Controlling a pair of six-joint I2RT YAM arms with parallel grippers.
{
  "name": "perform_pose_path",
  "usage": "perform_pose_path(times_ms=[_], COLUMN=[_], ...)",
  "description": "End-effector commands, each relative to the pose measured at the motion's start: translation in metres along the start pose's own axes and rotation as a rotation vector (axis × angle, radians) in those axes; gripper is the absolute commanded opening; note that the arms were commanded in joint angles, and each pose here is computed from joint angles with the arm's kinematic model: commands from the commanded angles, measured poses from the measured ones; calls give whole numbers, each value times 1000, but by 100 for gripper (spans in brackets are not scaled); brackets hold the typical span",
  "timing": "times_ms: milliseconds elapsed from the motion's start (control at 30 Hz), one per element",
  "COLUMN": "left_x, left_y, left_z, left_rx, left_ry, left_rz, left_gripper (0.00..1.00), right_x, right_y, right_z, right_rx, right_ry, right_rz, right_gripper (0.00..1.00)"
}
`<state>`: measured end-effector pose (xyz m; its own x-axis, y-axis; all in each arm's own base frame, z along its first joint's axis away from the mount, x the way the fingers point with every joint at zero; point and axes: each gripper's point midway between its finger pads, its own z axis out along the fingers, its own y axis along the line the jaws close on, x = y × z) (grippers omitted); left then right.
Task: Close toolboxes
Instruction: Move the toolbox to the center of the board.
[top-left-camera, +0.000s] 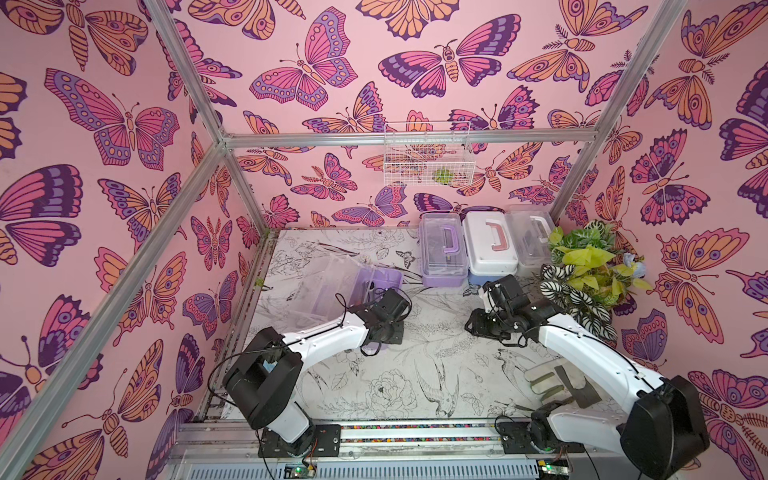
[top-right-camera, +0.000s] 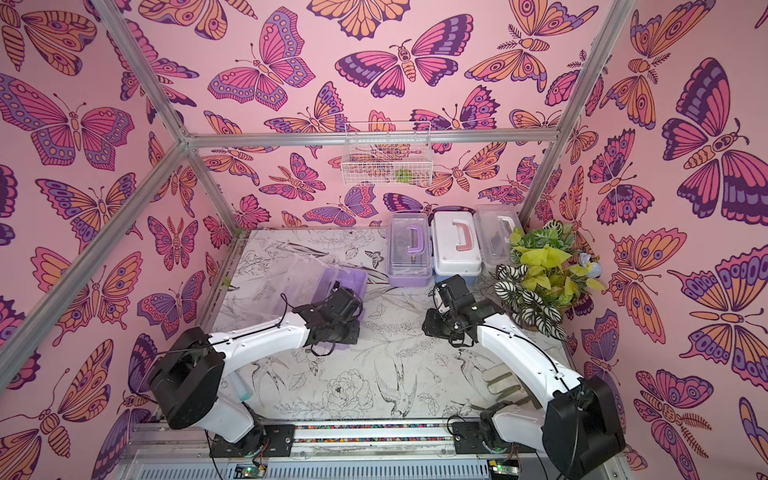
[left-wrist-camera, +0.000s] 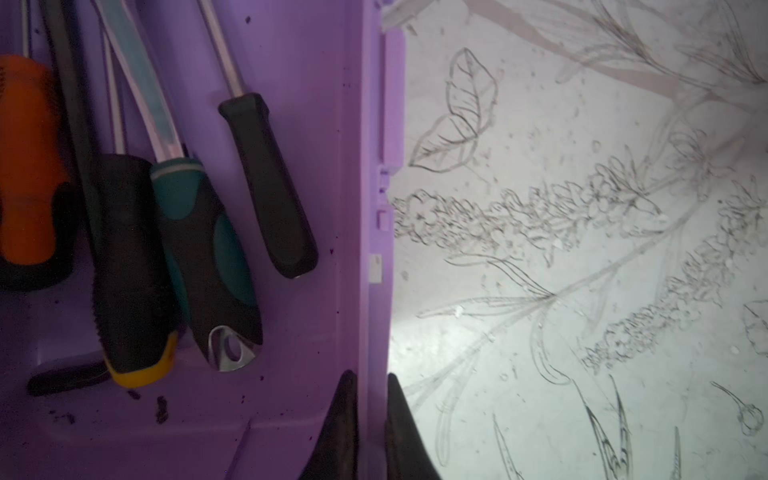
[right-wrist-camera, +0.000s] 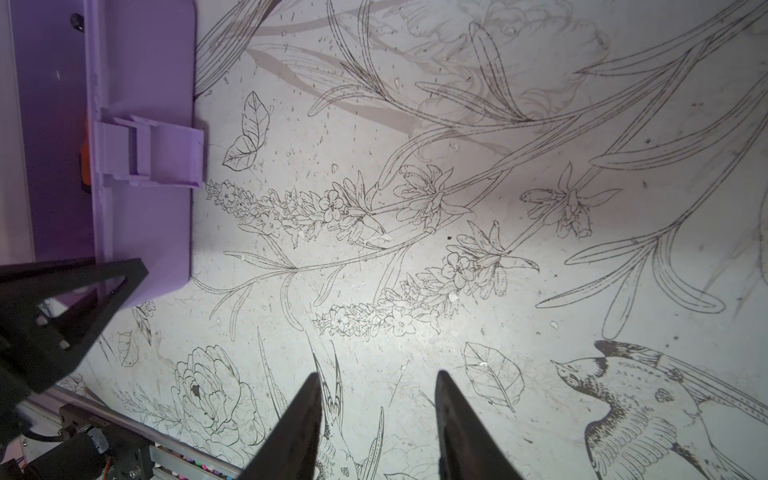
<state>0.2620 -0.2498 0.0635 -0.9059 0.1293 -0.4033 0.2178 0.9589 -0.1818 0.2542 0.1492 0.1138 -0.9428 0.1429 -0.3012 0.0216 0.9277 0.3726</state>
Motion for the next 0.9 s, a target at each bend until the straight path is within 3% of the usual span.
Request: perform_pose_path(times_ms=[0, 267, 467, 700, 867], left_x=[29, 29, 17, -3, -32], left_y=[-44, -122, -135, -94, -22], left_z=[2, 1, -32, -83, -127], left_rx=[119, 301, 379, 347, 263], left_ry=[90, 103, 44, -42, -135], left_rz=[-40, 38, 70, 94, 27], left_gripper=[28, 67, 84, 92, 94], right_x=[1, 0, -4, -13, -1], right_y=[-4, -4, -2, 13, 55], right_z=[3, 0, 0, 1, 16], right_rx=[18, 15, 9, -37, -21], right_ry=[0, -9, -29, -54, -26], right_rz=[18, 24, 32, 12, -112], right_gripper=[46, 46, 46, 46, 47])
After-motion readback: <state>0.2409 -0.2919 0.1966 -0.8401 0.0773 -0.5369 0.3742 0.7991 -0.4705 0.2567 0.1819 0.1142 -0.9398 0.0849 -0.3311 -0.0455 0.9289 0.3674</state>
